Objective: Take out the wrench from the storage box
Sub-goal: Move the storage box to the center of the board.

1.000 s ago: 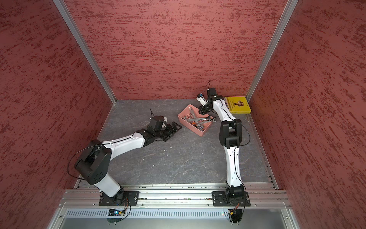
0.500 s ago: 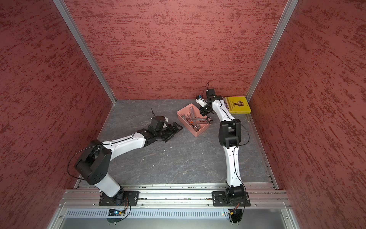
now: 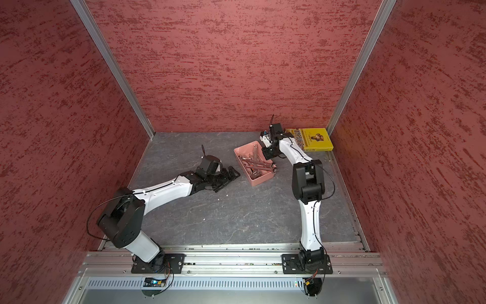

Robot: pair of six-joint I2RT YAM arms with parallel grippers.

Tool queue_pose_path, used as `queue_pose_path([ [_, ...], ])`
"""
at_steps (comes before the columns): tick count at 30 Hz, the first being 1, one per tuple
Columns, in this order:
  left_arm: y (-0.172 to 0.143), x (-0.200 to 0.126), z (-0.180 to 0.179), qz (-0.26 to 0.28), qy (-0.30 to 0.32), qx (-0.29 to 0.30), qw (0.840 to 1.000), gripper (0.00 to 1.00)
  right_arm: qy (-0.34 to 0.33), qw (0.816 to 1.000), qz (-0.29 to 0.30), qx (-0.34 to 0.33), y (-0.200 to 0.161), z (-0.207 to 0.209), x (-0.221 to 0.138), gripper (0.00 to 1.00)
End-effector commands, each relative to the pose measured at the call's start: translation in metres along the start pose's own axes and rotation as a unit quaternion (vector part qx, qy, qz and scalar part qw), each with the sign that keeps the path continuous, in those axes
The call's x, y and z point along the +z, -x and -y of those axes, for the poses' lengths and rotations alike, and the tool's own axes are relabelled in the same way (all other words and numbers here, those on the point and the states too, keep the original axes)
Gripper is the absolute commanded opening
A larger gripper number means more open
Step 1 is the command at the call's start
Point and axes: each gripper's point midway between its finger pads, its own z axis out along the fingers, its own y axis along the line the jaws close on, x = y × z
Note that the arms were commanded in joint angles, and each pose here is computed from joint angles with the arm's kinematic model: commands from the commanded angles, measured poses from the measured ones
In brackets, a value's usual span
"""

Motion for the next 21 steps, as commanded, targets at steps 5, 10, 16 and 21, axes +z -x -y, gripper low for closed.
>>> queue_pose_path([
  [5,0.005,-0.036,-0.009,0.007,0.038,0.034,0.999,1.00,0.020,0.996,0.069,0.061,0.006,-0.075,-0.035,0.00],
  [10,0.008,-0.055,-0.023,0.003,0.055,0.037,0.998,1.00,-0.016,0.986,0.078,0.144,-0.014,-0.091,-0.036,0.01],
  [16,0.015,-0.076,-0.040,0.005,0.069,0.037,0.997,1.00,-0.057,0.972,0.097,0.206,-0.036,-0.120,-0.037,0.00],
  [21,0.023,-0.090,-0.050,0.014,0.074,0.037,0.997,1.00,-0.077,0.968,0.087,0.223,-0.052,-0.141,-0.034,0.00],
])
